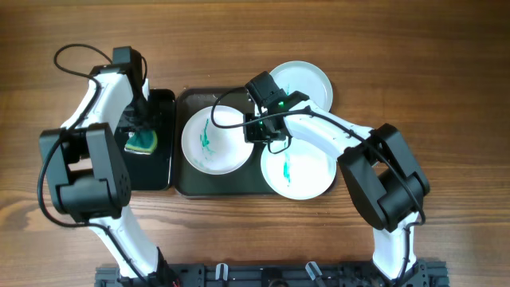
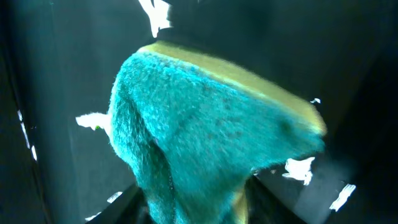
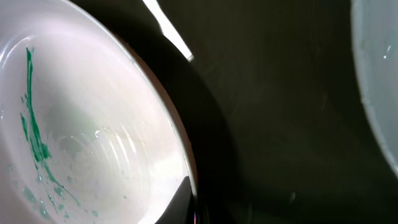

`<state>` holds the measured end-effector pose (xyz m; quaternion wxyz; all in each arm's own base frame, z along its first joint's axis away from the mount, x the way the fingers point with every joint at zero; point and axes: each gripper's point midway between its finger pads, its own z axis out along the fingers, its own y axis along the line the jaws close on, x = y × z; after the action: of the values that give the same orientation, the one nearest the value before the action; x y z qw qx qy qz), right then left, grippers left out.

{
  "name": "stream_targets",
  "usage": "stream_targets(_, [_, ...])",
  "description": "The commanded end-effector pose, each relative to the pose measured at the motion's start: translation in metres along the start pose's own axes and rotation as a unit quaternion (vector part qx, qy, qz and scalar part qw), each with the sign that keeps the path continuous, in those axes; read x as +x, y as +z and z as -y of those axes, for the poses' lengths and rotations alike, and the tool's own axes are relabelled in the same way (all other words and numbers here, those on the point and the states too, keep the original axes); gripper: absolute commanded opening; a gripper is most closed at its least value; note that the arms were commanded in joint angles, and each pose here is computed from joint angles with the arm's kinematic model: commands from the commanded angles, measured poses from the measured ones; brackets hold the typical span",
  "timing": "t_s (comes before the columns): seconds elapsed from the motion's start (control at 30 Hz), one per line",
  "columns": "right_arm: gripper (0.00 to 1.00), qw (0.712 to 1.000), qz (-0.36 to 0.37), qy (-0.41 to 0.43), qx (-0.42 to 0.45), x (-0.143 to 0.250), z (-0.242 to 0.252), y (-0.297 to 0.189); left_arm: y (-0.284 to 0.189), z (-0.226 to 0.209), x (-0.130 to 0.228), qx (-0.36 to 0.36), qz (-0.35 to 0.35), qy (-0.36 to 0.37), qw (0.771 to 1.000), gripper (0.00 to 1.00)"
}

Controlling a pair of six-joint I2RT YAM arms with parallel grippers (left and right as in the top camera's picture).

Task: Clean dirty plates on tray and stack at the side
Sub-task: 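Grasp the green-yellow sponge with the left gripper and lift it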

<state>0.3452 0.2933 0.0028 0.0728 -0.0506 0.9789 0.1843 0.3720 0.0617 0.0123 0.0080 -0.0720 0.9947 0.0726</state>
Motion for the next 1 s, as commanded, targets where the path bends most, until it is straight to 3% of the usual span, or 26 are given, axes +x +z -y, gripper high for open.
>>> stream_targets(0.0, [0.05, 1.000, -0.011, -0.002, 0.023, 0.005, 0.009, 0.012, 0.004, -0.002, -0.002, -0.002, -0.005, 0.008, 1.000, 0.04])
stream_targets(0.13, [0.04, 1.000, -0.011, -0.004, 0.022, 0.005, 0.009, 0.012, 0.001, -0.003, 0.000, -0.002, -0.008, -0.007, 1.000, 0.04])
stream_targets(0.27, [0.04, 1.000, -0.010, -0.003, 0.022, 0.004, 0.009, 0.012, -0.034, -0.006, -0.006, 0.000, 0.003, -0.023, 1.000, 0.04])
stream_targets(0.47, [0.04, 1.000, -0.003, -0.002, 0.019, 0.000, 0.007, 0.008, -0.128, 0.027, -0.025, 0.118, 0.083, -0.053, 0.988, 0.04])
stream_targets(0.6, [0.04, 0.999, -0.009, 0.027, 0.026, 0.000, 0.017, 0.006, -0.162, 0.057, -0.014, 0.162, 0.101, -0.047, 0.980, 0.04])
stream_targets(0.73, [0.04, 0.997, -0.020, 0.059, 0.046, 0.003, 0.033, 0.003, -0.157, 0.091, 0.004, 0.172, 0.068, -0.028, 0.982, 0.04])
stream_targets(0.97, [0.05, 0.996, -0.027, 0.069, 0.057, 0.006, 0.040, 0.001, -0.105, 0.142, 0.025, 0.168, 0.017, -0.046, 0.985, 0.04])
